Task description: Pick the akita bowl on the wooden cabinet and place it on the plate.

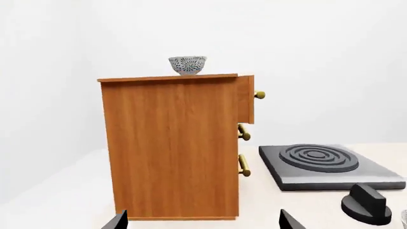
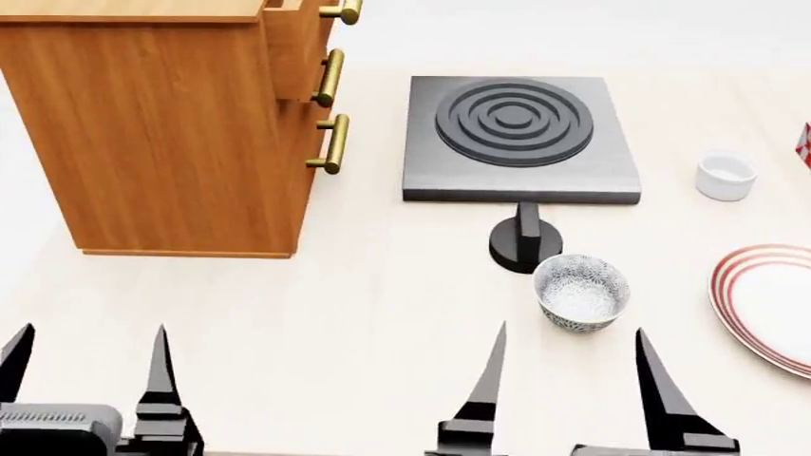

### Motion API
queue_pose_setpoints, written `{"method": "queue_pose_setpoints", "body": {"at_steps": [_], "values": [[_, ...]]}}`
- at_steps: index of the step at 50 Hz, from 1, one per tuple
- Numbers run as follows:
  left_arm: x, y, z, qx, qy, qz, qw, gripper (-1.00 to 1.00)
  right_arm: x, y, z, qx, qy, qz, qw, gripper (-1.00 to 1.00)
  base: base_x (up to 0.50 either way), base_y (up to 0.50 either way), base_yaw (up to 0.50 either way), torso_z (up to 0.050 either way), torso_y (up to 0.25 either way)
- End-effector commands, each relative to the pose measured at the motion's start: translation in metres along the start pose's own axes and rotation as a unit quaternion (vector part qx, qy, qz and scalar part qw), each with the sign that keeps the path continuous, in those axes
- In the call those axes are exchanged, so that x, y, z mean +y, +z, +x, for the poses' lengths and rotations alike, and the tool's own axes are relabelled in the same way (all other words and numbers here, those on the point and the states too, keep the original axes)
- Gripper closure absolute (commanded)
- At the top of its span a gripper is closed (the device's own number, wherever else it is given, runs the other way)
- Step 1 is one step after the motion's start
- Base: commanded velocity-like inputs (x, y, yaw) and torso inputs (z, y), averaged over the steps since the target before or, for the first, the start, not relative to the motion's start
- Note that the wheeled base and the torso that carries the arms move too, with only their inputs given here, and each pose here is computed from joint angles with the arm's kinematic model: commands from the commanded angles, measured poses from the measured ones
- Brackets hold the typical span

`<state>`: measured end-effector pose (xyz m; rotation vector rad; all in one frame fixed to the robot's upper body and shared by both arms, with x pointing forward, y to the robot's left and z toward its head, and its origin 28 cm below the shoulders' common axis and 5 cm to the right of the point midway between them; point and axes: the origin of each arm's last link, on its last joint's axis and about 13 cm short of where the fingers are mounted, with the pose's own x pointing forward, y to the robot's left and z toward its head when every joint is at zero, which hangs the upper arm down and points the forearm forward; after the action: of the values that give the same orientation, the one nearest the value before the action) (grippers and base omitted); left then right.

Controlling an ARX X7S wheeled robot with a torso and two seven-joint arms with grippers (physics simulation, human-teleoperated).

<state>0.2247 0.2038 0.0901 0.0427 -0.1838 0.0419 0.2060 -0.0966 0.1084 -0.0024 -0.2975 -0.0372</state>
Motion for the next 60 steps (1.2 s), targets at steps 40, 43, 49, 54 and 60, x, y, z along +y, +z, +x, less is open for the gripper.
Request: {"method": "queue_pose_setpoints", "body": {"at_steps": [40, 43, 49, 54, 60], "values": [[0.003, 0.065, -0.017, -0.109, -0.013, -0.045, 0.993, -1.00, 0.011, 0.068, -0.023, -0.105, 0.044, -0.004, 0.993, -1.00, 0.00, 0.00, 0.00, 0.001, -0.085], [0.003, 0.065, -0.017, -0.109, -0.012, -0.043, 0.993, -1.00, 0.012, 0.068, -0.023, -0.105, 0.045, -0.004, 0.993, -1.00, 0.00, 0.00, 0.00, 0.003, -0.250], [0.002, 0.070, -0.015, -0.096, -0.015, -0.058, 0.994, -1.00, 0.012, 0.068, -0.023, -0.107, 0.046, -0.006, 0.993, -1.00, 0.00, 0.00, 0.00, 0.002, -0.091], [0.000, 0.086, -0.008, -0.079, -0.006, -0.020, 0.997, -1.00, 0.013, 0.069, -0.023, -0.107, 0.048, -0.006, 0.993, -1.00, 0.00, 0.00, 0.00, 0.000, 0.000], [-0.002, 0.116, 0.009, -0.091, -0.001, -0.014, 0.996, -1.00, 0.012, 0.070, -0.023, -0.108, 0.048, -0.005, 0.993, -1.00, 0.00, 0.00, 0.00, 0.000, 0.000]]}}
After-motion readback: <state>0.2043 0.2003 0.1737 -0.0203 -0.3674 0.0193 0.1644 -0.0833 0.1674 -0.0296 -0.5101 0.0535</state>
